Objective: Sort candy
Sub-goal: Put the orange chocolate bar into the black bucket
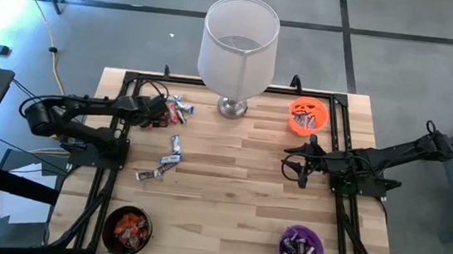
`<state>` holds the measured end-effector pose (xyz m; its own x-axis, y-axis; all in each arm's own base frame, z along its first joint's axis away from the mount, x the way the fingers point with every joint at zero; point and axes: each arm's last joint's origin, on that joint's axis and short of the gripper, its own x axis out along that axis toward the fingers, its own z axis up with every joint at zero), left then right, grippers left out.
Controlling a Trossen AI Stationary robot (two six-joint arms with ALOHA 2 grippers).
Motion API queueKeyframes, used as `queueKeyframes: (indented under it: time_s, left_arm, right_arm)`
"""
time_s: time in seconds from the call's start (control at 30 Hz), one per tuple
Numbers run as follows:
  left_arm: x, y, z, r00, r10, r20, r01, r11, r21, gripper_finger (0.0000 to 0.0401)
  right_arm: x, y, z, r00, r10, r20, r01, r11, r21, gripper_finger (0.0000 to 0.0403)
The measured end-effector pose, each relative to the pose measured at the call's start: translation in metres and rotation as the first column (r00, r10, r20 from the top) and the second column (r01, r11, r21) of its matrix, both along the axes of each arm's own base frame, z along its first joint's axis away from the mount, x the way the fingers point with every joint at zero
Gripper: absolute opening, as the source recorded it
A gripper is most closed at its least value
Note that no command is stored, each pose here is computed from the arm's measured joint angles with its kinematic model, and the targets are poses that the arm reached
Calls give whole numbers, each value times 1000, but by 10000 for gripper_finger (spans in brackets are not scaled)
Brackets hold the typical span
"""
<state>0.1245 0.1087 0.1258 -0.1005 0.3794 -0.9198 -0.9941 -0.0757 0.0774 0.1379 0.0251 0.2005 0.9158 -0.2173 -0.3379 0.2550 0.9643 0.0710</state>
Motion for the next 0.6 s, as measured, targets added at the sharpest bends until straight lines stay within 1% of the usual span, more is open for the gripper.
queueKeyframes:
  time_s: [0.1,0.6]
  left_arm:
    - [0,0,1,1000,-26,10,26,1000,-9,217]
    - [1,-1,1,998,-64,5,64,998,-26,91]
  right_arm:
    - [0,0,0,1000,0,0,0,1000,0,180]
    - [0,0,0,1000,0,0,0,1000,0,180]
